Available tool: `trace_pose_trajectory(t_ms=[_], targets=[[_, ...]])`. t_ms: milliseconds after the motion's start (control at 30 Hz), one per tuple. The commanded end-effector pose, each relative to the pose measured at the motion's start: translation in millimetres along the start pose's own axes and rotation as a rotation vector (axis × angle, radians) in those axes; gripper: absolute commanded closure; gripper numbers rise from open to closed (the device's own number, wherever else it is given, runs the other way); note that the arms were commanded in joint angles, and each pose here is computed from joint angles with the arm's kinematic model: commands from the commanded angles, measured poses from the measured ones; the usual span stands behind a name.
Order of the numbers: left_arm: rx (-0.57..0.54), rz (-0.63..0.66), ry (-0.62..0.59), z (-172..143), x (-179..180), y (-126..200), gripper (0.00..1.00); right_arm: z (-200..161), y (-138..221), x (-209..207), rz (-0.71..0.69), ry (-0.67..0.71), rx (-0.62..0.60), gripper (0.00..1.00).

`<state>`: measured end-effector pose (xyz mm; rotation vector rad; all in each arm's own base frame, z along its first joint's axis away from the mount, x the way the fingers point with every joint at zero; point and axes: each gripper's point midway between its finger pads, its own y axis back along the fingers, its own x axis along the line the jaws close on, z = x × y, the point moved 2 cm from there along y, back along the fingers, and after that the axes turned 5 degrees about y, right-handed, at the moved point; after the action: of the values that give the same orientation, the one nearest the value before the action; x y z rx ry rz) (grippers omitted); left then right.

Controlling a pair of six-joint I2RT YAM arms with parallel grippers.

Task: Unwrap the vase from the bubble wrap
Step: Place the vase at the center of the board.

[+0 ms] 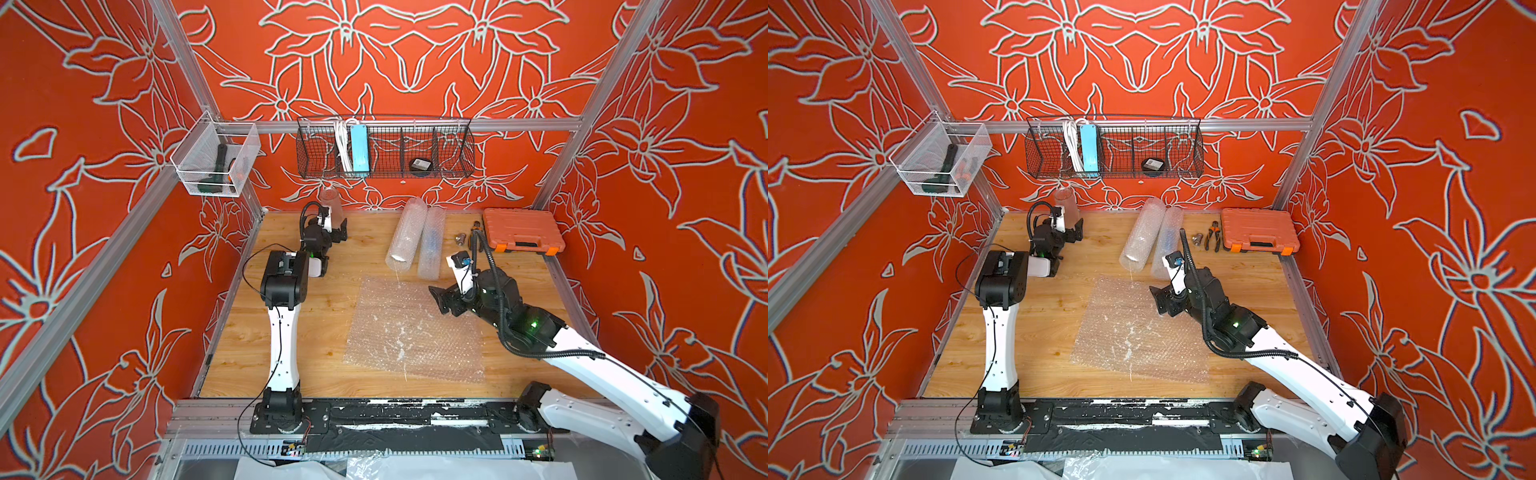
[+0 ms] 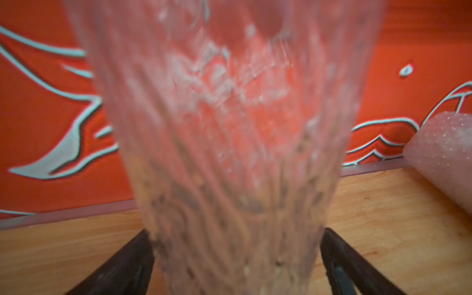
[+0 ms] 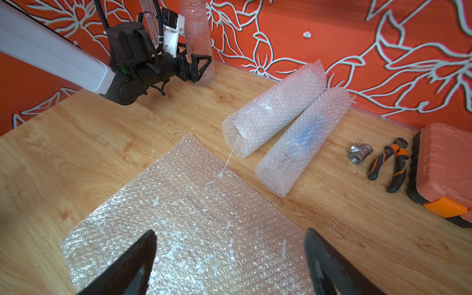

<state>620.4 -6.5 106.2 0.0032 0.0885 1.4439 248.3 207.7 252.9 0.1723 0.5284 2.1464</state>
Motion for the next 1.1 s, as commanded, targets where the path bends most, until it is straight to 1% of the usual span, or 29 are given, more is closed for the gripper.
trace_pose_trajectory(t_ms=[0,167,400,467,667,833,933,1033,1067], targets=[[-0.099,0.026,-0.029,45.7,3.5,8.5,0.02,2.2,4.8,-3.4,-0.014,-0.015,-0.011,0.09],[-0.105,0.038,-0.034,54.4,3.9,15.0,0.02,-2.6,5.4,-3.1,-0.011,-0.022,-0.001,0.10],[-0.121,0.062,-0.038,76.0,3.4,33.0,0.02,-9.8,9.4,-4.5,-0.015,-0.030,0.003,0.09],[-0.119,0.086,-0.019,80.7,5.9,42.1,0.02,-10.5,10.5,-5.3,-0.021,-0.035,0.000,0.09],[-0.098,0.169,0.105,96.2,12.5,76.8,0.02,-18.1,9.5,-9.0,-0.044,-0.050,0.015,0.09],[-0.013,0.238,0.215,98.2,15.2,111.3,0.02,-27.3,6.8,-13.3,-0.072,-0.061,0.047,0.09],[0.079,0.239,0.296,93.1,9.1,130.6,0.02,-35.4,3.6,-16.7,-0.084,-0.070,0.080,0.09],[0.219,0.223,0.451,77.5,-3.6,146.9,0.02,-45.9,-2.4,-18.5,-0.079,-0.099,0.123,0.10],[0.278,0.193,0.505,70.2,-12.4,152.2,0.02,-50.4,-4.6,-18.7,-0.077,-0.111,0.140,0.10]])
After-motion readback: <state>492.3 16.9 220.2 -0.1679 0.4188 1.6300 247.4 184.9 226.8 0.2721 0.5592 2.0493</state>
